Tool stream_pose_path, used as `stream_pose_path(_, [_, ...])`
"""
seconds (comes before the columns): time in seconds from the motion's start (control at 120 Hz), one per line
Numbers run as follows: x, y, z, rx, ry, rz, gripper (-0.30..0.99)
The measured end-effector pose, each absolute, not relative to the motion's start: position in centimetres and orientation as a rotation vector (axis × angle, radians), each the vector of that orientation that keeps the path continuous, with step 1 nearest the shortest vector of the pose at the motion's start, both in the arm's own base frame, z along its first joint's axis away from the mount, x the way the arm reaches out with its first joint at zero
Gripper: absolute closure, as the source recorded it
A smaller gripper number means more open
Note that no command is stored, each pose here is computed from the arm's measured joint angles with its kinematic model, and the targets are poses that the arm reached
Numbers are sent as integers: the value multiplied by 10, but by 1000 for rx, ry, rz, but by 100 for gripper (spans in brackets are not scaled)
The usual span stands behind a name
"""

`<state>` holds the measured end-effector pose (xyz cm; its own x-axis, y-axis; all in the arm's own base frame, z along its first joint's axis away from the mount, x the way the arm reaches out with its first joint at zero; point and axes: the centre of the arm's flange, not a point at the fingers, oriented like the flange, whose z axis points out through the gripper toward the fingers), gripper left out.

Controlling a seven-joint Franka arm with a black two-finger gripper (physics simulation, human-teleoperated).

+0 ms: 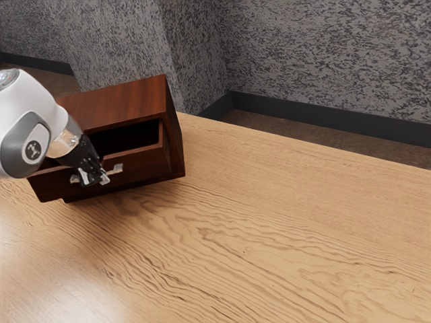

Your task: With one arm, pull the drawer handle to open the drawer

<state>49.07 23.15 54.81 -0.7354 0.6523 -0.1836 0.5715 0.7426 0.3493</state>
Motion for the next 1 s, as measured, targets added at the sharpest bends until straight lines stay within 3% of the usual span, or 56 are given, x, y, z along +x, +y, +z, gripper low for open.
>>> stream_pose_path(1.0, [434, 185, 546, 1052, 2607, 376, 79])
